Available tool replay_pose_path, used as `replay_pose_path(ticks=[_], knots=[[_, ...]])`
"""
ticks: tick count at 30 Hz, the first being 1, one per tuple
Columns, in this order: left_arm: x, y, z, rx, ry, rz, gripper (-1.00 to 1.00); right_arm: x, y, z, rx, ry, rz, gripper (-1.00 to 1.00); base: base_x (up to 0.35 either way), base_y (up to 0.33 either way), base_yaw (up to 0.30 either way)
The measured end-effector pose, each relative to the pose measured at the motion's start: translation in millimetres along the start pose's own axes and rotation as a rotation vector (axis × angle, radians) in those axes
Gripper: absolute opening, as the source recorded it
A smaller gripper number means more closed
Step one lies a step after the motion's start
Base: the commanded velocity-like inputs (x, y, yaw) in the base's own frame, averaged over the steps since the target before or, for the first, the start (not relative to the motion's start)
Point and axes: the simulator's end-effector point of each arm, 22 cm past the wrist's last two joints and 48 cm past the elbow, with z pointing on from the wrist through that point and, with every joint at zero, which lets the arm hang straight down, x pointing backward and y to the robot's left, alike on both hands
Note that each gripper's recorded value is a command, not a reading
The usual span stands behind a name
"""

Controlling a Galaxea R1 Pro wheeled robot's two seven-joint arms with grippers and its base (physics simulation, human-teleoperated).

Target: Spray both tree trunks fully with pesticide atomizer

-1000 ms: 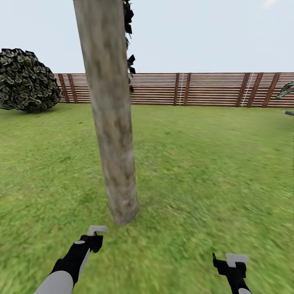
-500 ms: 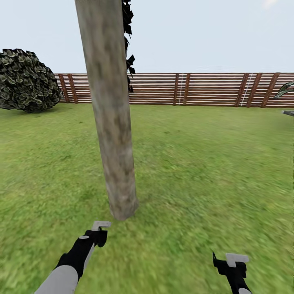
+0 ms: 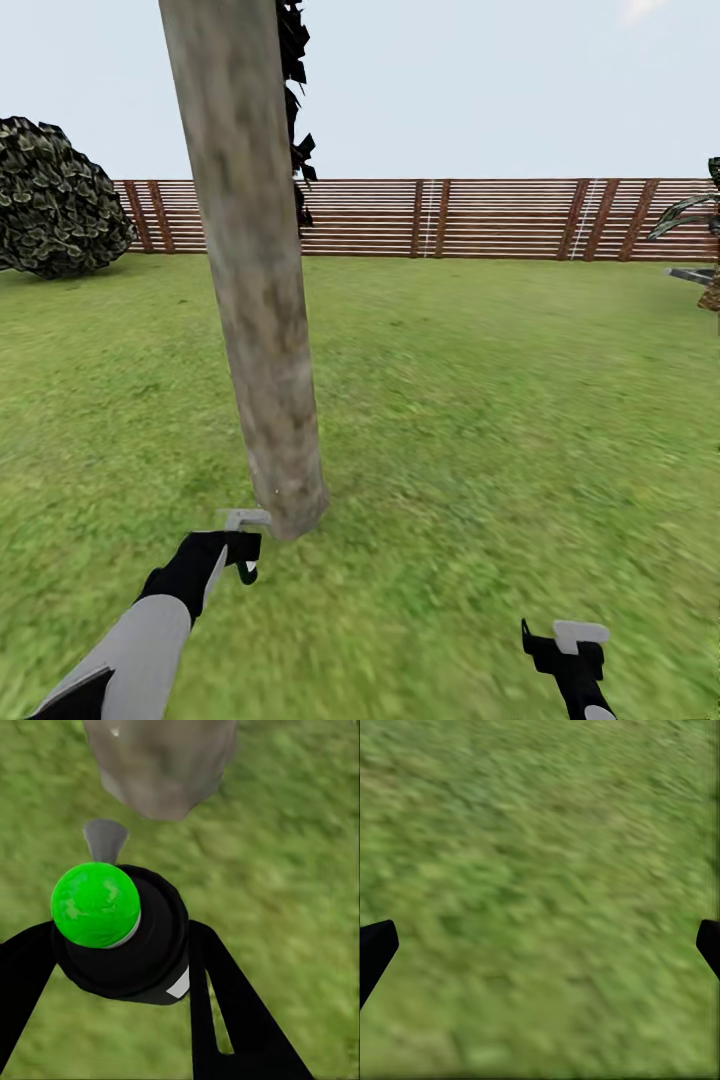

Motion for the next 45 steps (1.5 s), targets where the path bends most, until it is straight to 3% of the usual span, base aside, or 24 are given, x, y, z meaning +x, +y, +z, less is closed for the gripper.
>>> replay_pose_path(ticks=[4, 7, 9, 12, 13, 16, 18, 21, 23, 24, 27, 29, 32, 36, 39, 41, 43, 45], knots=[[-2, -28, 0.4, 0.045, -0.002, -0.001, -1.0, 0, 0, 0.0, -0.001, 0.0, -0.001, 1.0, 0.0, 0.0, -0.021], [-7, -11, -1.3, 0.021, -0.012, 0.002, -1.0, 0, 0, 0.0, -0.001, 0.0, -0.001, 1.0, -0.021, 0.005, -0.002], [-8, 24, -3.3, -0.027, -0.013, 0.006, -1.0, 0, 1, 0.2, -0.001, 0.0, -0.001, 1.0, -0.249, 0.055, 0.0], [-11, 31, -4.2, -0.034, -0.016, 0.001, -1.0, 0, 0, 0.1, -0.001, 0.0, -0.001, 1.0, -0.177, 0.029, 0.0], [-12, 25, -4.0, -0.025, -0.019, 0.0, -1.0, 0, 0, 0.1, -0.001, 0.0, -0.001, 1.0, -0.045, 0.007, 0.0], [-42, -41, -6.1, 0.061, -0.058, 0.0, -1.0, 0, 0, -0.1, -0.001, 0.001, -0.001, 1.0, -0.014, 0.002, 0.0], [-54, -49, -8.6, 0.07, -0.068, 0.006, -1.0, 0, 0, 0.0, -0.001, 0.001, -0.001, 1.0, -0.003, 0.0, 0.0], [-60, -23, -12.1, 0.034, -0.041, -0.006, -1.0, 0, 0, 0.0, -0.001, 0.002, -0.001, 1.0, 0.0, 0.0, 0.0], [-66, 15, -17.1, -0.006, -0.046, -0.01, -1.0, 0, 0, 0.0, -0.001, 0.002, -0.001, 1.0, -0.008, 0.0, 0.0], [-68, 15, -18.6, 0.028, -0.046, -0.009, -1.0, 0, 0, 0.0, -0.001, 0.002, -0.001, 1.0, -0.103, 0.0, 0.0], [-72, -3, -18.9, 0.067, -0.051, -0.005, -1.0, 1, 0, 0.1, -0.001, 0.002, -0.001, 1.0, -0.243, 0.0, 0.0], [-79, -32, -20.2, 0.106, -0.06, 0.009, -1.0, 0, 0, 0.0, -0.001, 0.002, -0.001, 1.0, -0.079, 0.0, 0.0], [-98, -49, -25.1, 0.123, -0.085, 0.03, -1.0, 0, 1, 0.0, -0.002, 0.002, -0.002, 1.0, -0.023, 0.0, 0.0], [-120, -27, -34.0, 0.09, -0.113, 0.021, -1.0, 0, 1, -0.1, -0.003, 0.002, -0.002, 1.0, -0.003, 0.0, 0.0], [-132, 11, -42.6, 0.032, -0.145, 0.016, -1.0, 0, 0, 0.1, -0.002, 0.001, -0.003, 1.0, 0.0, 0.0, 0.0], [-134, 23, -45.2, 0.016, -0.152, 0.014, -1.0, 0, 0, 0.1, -0.002, 0.001, -0.003, 1.0, 0.0, 0.0, 0.0], [-143, -19, -48.1, 0.075, -0.131, 0.0, -1.0, 0, -1, 0.0, -0.001, 0.001, -0.003, 1.0, 0.0, 0.0, 0.0], [-161, -27, -54.9, 0.082, -0.14, 0.004, -1.0, 0, 0, 0.1, -0.001, 0.001, -0.003, 1.0, 0.0, 0.0, 0.0]])
